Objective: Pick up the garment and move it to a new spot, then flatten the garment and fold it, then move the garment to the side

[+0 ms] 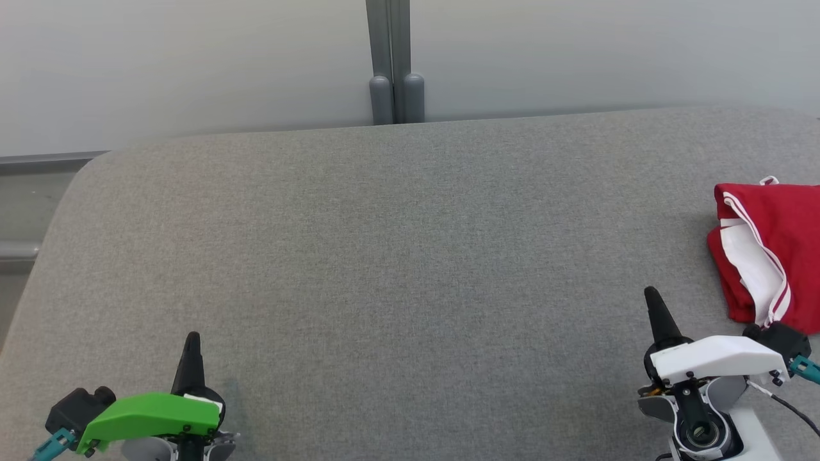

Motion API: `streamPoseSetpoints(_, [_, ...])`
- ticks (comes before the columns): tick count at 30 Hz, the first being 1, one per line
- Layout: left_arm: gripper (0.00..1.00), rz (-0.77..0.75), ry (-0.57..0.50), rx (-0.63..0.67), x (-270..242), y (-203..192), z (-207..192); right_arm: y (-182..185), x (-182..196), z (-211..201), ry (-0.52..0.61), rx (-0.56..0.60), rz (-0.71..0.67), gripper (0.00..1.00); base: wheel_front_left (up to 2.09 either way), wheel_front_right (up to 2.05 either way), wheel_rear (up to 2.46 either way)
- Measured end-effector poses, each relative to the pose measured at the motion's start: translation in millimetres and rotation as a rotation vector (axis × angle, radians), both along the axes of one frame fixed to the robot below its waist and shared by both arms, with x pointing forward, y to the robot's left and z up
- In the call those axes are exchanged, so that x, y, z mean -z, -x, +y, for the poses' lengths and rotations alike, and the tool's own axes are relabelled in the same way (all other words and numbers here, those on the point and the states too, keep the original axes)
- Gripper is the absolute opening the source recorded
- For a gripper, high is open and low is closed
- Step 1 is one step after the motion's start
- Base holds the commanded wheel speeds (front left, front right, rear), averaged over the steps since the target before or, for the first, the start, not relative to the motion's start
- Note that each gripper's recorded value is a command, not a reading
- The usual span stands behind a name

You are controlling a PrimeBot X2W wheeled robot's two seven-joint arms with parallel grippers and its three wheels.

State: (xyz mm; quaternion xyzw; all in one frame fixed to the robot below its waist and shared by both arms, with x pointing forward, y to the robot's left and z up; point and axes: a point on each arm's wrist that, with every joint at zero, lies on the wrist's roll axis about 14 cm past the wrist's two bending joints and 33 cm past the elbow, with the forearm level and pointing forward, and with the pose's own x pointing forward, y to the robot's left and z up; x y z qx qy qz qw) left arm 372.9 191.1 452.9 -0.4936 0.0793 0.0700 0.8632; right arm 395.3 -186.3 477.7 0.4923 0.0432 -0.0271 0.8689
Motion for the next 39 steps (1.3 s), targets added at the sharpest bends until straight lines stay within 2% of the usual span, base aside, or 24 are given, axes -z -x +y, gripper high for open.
streamPoseSetpoints(39, [0.00, -0.121, 0.357, -0.019, -30.8, -10.4, 4.2, 3.0, -17.7, -8.2, -0.357, 0.023, -0.054, 0.00, 0.00, 0.00, 0.00])
